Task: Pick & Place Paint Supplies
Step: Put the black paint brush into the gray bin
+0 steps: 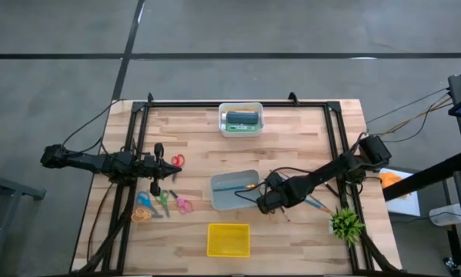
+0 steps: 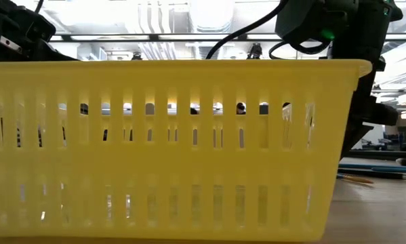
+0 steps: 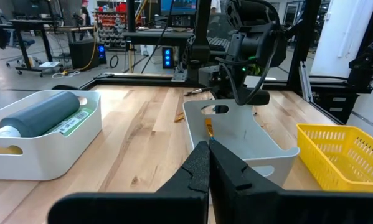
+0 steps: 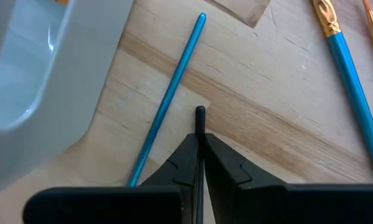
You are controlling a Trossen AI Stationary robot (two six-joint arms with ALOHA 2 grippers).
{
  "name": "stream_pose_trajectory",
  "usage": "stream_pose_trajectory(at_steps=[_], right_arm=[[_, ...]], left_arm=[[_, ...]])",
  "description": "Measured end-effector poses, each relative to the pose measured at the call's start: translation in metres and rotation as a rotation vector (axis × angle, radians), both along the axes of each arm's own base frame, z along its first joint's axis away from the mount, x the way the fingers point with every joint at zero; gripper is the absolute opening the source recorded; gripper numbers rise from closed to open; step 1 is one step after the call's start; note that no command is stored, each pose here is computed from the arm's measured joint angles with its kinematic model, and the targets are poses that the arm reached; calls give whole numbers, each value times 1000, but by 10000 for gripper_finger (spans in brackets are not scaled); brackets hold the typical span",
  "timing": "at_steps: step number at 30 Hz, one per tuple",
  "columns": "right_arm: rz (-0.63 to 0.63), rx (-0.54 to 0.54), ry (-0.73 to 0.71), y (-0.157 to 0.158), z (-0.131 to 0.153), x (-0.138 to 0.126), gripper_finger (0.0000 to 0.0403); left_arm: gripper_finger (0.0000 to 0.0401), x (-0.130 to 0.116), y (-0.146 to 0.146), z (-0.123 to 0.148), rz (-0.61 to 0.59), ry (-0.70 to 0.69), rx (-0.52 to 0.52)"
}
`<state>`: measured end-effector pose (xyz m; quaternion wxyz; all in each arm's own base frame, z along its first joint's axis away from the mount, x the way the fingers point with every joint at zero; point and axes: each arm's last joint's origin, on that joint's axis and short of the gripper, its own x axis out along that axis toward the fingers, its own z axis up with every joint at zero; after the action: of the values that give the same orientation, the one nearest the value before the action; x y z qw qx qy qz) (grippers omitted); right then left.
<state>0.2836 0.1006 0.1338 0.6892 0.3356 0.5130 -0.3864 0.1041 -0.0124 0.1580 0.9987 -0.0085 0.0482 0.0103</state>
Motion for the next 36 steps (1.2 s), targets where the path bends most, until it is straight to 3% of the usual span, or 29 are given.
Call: stream_pose_trajectory(at_steps=[21,28,36], right_arm=[[155,-79,-157,-8,57,-14,16],[404,-156,-208,-10,83,-11,16],[631,-278,-256,-19,116,15,16]], left_arm=[[0,0,0,0,0,1,0],[0,0,0,0,0,1,0],[0,0,0,0,0,1,0]])
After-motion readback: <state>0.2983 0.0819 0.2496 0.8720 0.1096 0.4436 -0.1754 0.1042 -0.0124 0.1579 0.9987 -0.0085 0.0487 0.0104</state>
